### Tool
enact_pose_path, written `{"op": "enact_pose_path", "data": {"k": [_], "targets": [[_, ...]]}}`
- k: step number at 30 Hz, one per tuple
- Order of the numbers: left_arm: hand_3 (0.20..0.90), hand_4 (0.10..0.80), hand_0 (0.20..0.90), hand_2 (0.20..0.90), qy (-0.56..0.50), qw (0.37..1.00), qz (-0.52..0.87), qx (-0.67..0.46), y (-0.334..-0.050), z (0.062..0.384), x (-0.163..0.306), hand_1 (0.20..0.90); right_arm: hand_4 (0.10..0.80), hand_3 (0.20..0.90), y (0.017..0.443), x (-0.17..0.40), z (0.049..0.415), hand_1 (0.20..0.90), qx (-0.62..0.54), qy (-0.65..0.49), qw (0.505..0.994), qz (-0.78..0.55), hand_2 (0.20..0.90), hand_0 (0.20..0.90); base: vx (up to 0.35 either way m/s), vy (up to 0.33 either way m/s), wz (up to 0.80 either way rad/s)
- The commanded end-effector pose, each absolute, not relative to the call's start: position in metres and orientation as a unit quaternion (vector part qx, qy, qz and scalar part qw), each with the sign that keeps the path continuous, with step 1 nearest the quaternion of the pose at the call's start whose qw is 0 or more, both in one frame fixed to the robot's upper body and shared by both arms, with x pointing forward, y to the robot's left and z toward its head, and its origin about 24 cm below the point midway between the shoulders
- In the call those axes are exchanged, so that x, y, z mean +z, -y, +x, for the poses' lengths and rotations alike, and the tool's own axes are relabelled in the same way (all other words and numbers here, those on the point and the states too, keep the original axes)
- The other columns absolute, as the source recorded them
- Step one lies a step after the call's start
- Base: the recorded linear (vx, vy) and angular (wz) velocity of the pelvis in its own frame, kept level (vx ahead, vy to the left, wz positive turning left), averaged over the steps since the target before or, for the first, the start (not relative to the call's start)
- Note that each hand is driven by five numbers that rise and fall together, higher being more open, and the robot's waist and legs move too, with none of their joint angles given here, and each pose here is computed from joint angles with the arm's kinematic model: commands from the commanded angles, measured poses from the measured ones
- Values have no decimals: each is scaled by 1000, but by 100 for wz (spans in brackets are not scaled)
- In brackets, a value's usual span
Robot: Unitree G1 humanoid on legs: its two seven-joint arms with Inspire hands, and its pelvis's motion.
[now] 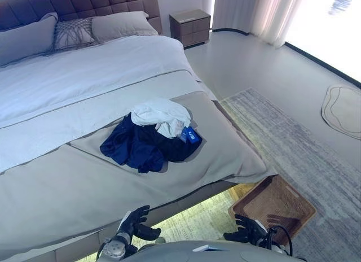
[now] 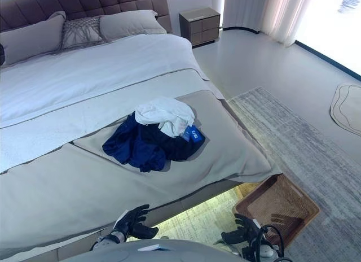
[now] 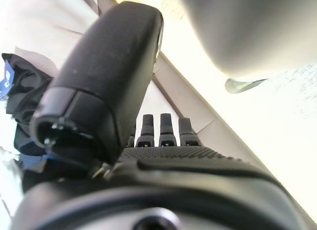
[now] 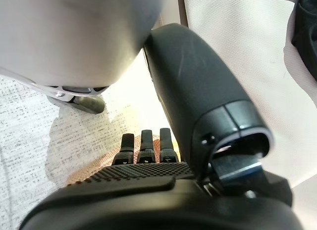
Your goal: Pick up the clothes from the bed and place them into the basket
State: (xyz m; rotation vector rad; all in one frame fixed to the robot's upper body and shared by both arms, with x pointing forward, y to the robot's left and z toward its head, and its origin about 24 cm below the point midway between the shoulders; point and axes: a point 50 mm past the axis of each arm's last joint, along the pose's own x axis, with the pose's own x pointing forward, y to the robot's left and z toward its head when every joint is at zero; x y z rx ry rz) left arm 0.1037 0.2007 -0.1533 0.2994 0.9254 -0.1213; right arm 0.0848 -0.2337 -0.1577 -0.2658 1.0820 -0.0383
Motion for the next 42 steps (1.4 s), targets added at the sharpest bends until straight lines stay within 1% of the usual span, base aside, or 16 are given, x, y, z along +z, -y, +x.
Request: {"op": "enact_pose_path", "data": {"k": [1, 3, 4, 6, 9, 12, 15, 23, 27, 30, 34, 37, 39, 40, 42], "targets": [[900, 800, 900, 900, -344, 920, 180, -42, -205, 151, -132, 900, 800, 900, 229, -146, 124, 900, -6, -446, 877, -180, 900, 900, 3, 12, -7], [900, 800, 900, 900, -340, 924, 172, -24, -208, 158, -129, 900, 800, 900, 229, -138, 140, 900, -6, -407, 892, -195, 900, 900, 0, 8, -5], [900, 800, 900, 900, -340, 924, 172, -24, -208, 158, -129, 900, 800, 900, 229, -138, 140, 900, -6, -407, 892, -195, 900, 900, -12, 0, -3], [900, 800, 900, 900, -352, 920, 174, -13, -213, 159, -129, 900, 800, 900, 225, -130, 157, 900, 7, -369, 906, -207, 900, 900, -20, -14, -2], [900, 800, 900, 900, -336, 920, 203, -5, -216, 164, -125, 900, 800, 900, 217, -120, 172, 900, 23, -321, 915, -241, 900, 900, -31, -38, -2], [900, 800, 900, 900, -307, 927, 213, 13, -217, 175, -117, 900, 800, 900, 215, -114, 181, 900, 18, -301, 923, -241, 900, 900, -39, -78, -1], [900, 800, 900, 900, -284, 929, 238, 10, -214, 181, -112, 900, 800, 900, 211, -109, 188, 900, 15, -283, 927, -246, 900, 900, -36, -92, 1], [900, 800, 900, 900, -286, 927, 239, -36, -198, 186, -113, 900, 800, 900, 213, -92, 212, 900, -1, -239, 935, -263, 900, 900, -45, -41, 19], [900, 800, 900, 900, -292, 933, 211, -22, -199, 189, -112, 900, 800, 900, 223, -77, 229, 900, -25, -214, 935, -280, 900, 900, 10, 140, 33], [900, 800, 900, 900, -295, 932, 211, -17, -199, 189, -112, 900, 800, 900, 220, -68, 240, 900, -39, -194, 940, -278, 900, 900, 70, 206, 34], [900, 800, 900, 900, -250, 948, 197, 1, -201, 204, -99, 900, 800, 900, 215, -52, 256, 900, -40, -154, 947, -278, 900, 900, 134, 177, 10], [900, 800, 900, 900, -234, 953, 193, 0, -207, 209, -89, 900, 800, 900, 214, -30, 271, 900, -43, -110, 955, -272, 900, 900, 130, 131, -3], [900, 800, 900, 900, -223, 951, 212, -16, -211, 211, -83, 900, 800, 900, 223, -6, 285, 900, -58, -74, 960, -265, 900, 900, 128, 45, 2], [900, 800, 900, 900, -223, 951, 213, -17, -211, 212, -83, 900, 800, 900, 224, -5, 286, 900, -60, -73, 960, -263, 900, 900, 152, -82, 9], [900, 800, 900, 900, -206, 956, 208, -12, -215, 221, -74, 900, 800, 900, 232, 26, 306, 900, -81, -27, 960, -267, 900, 900, 150, -163, 38]]}}
